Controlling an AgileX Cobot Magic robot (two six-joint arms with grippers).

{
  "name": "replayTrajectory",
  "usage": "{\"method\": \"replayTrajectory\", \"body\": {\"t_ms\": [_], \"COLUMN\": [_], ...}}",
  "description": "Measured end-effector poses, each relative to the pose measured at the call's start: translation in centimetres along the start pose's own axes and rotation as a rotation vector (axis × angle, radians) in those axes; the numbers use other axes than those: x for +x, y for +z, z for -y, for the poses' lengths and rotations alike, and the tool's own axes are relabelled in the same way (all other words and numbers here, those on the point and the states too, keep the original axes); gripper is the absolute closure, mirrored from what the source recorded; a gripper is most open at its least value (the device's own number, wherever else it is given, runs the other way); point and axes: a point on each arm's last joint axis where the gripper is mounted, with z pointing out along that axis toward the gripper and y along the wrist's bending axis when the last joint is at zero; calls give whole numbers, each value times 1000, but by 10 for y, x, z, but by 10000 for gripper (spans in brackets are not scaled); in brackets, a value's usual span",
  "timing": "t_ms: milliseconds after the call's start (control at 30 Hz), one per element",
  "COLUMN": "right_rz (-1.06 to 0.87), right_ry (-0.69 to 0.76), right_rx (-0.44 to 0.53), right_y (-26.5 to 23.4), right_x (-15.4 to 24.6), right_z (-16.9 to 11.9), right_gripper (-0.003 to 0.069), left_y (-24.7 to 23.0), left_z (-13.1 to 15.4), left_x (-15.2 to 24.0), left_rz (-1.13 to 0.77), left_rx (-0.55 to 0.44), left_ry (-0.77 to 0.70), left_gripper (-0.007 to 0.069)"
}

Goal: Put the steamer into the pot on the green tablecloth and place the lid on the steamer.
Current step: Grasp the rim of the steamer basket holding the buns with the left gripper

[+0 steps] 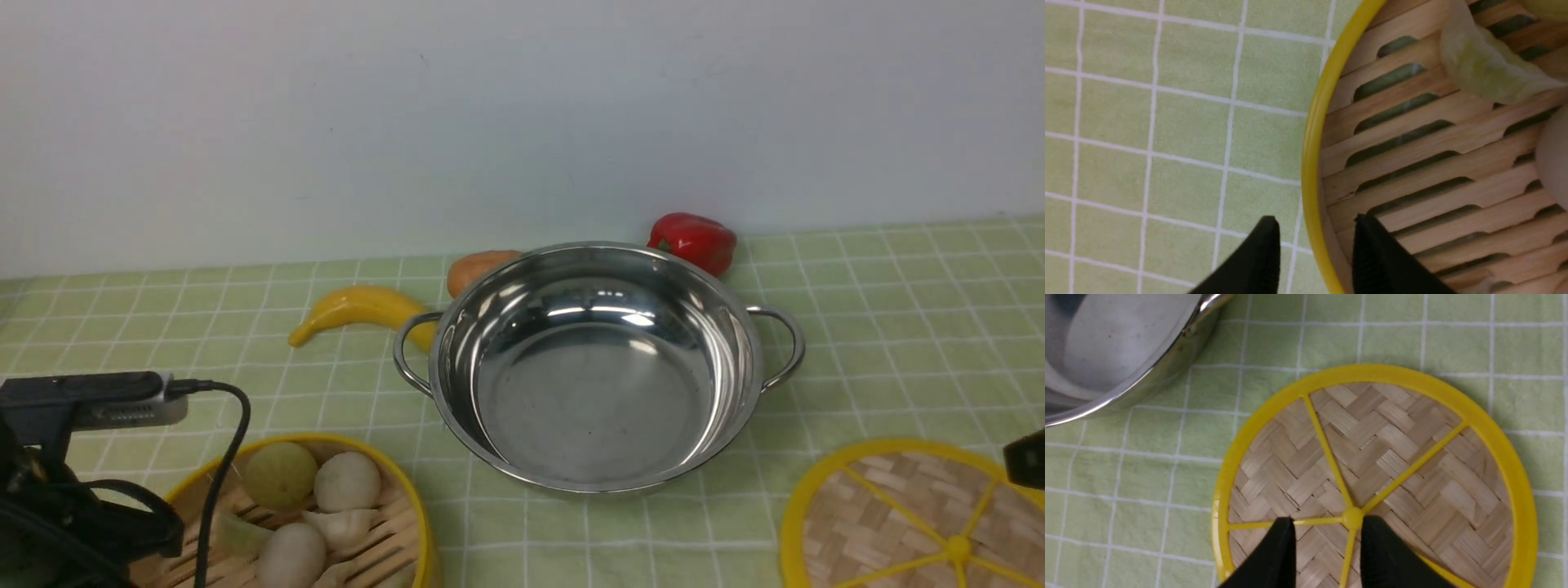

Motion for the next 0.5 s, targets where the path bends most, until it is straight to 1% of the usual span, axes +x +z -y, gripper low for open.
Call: {"method": "replayTrajectory", "body": {"t_ms": [333,500], "right_rz": [3,3], "right_ry": [-19,-19], "right_rx": [-16,-16], "right_y": [0,0], "right_x": [0,0], "right_z": [-1,-1], "right_gripper": [415,415], "left_y": [28,47], "left_z": [5,6], "left_x": [-13,-17], "left_rz": [-23,-75], "left_rx": [-7,-29], "left_ry": [33,67], "left_gripper": [382,382]}}
